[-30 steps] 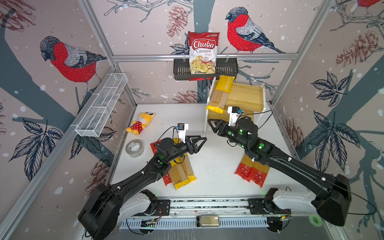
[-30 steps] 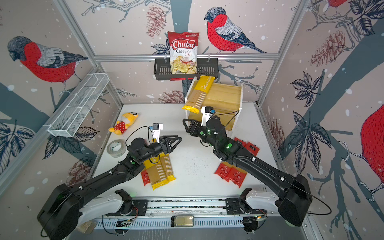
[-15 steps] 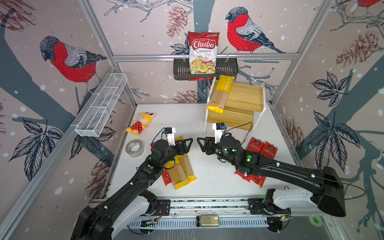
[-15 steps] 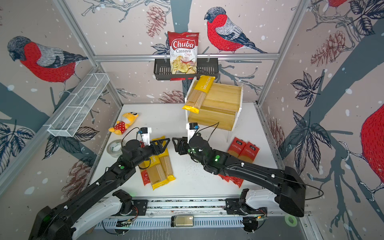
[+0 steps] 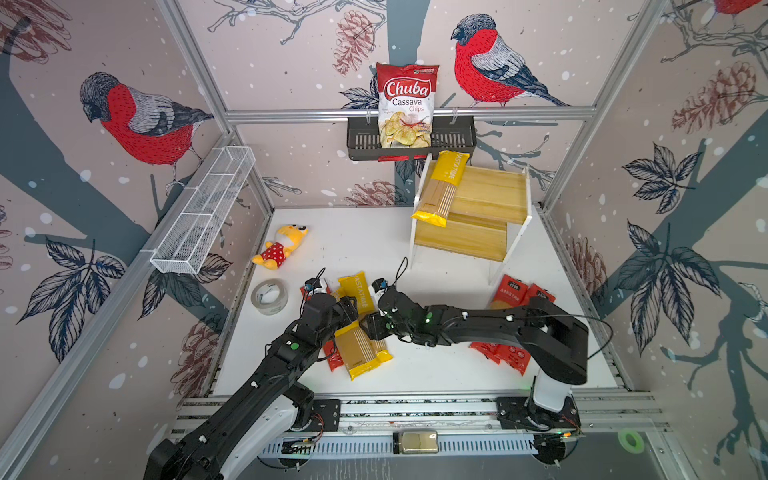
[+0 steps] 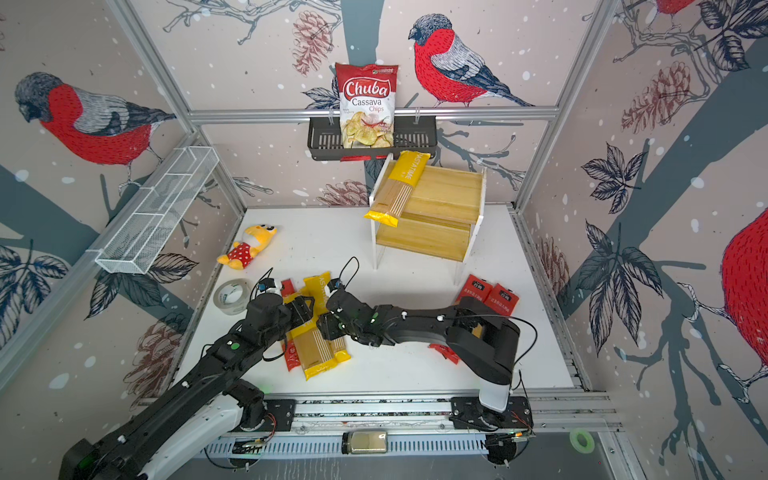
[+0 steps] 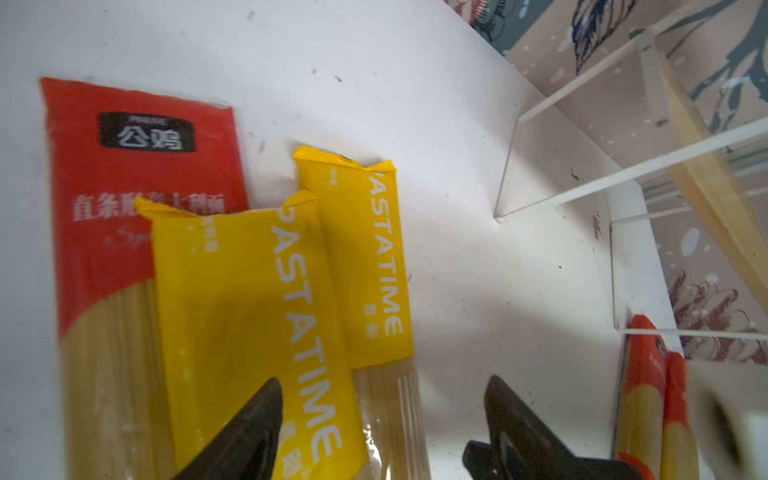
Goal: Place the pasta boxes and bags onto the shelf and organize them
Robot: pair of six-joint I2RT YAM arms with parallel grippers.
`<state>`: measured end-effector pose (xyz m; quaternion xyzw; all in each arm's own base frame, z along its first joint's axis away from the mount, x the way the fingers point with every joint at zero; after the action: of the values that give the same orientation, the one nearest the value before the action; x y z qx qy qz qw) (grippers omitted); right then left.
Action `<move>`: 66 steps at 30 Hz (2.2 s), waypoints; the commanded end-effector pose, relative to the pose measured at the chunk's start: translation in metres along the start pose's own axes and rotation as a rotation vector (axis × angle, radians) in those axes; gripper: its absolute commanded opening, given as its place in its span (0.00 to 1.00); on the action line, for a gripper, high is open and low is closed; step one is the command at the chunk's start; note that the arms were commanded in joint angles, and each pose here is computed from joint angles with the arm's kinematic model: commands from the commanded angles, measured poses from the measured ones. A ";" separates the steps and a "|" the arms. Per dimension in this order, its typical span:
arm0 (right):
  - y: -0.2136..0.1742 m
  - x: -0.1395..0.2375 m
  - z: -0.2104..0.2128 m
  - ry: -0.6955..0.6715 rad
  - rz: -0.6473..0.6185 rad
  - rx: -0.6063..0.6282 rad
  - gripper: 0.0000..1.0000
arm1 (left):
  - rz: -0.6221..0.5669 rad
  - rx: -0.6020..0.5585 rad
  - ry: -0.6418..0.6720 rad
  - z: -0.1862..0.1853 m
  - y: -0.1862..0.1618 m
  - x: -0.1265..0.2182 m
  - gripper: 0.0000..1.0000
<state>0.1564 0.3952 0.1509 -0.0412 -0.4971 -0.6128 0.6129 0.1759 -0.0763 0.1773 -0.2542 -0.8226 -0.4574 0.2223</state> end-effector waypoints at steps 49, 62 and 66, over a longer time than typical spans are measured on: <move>0.032 0.017 -0.020 0.411 -0.055 -0.121 0.06 | -0.143 -0.126 -0.311 -0.046 0.045 0.044 0.68; 0.042 0.095 -0.020 0.408 -0.350 -0.012 0.00 | -0.176 -0.208 -0.589 -0.070 0.058 0.059 0.73; 0.049 0.119 -0.016 0.420 -0.413 0.012 0.00 | -0.170 -0.188 -0.664 -0.071 0.064 0.061 0.74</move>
<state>0.1718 0.3145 0.2146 0.1079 -0.3711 -0.6940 0.6074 0.1786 -0.0925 0.2743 -0.3231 -0.8266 -0.4576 -0.0535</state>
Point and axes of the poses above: each gripper's point midway between its finger pads, its own x axis back along the fingers, its own z axis along the line the jaws close on, y = z × x, the point moved 10 cm from there along x, back along the fingers, and after that the axes turned 3 degrees about -x, right-handed, at the moved point
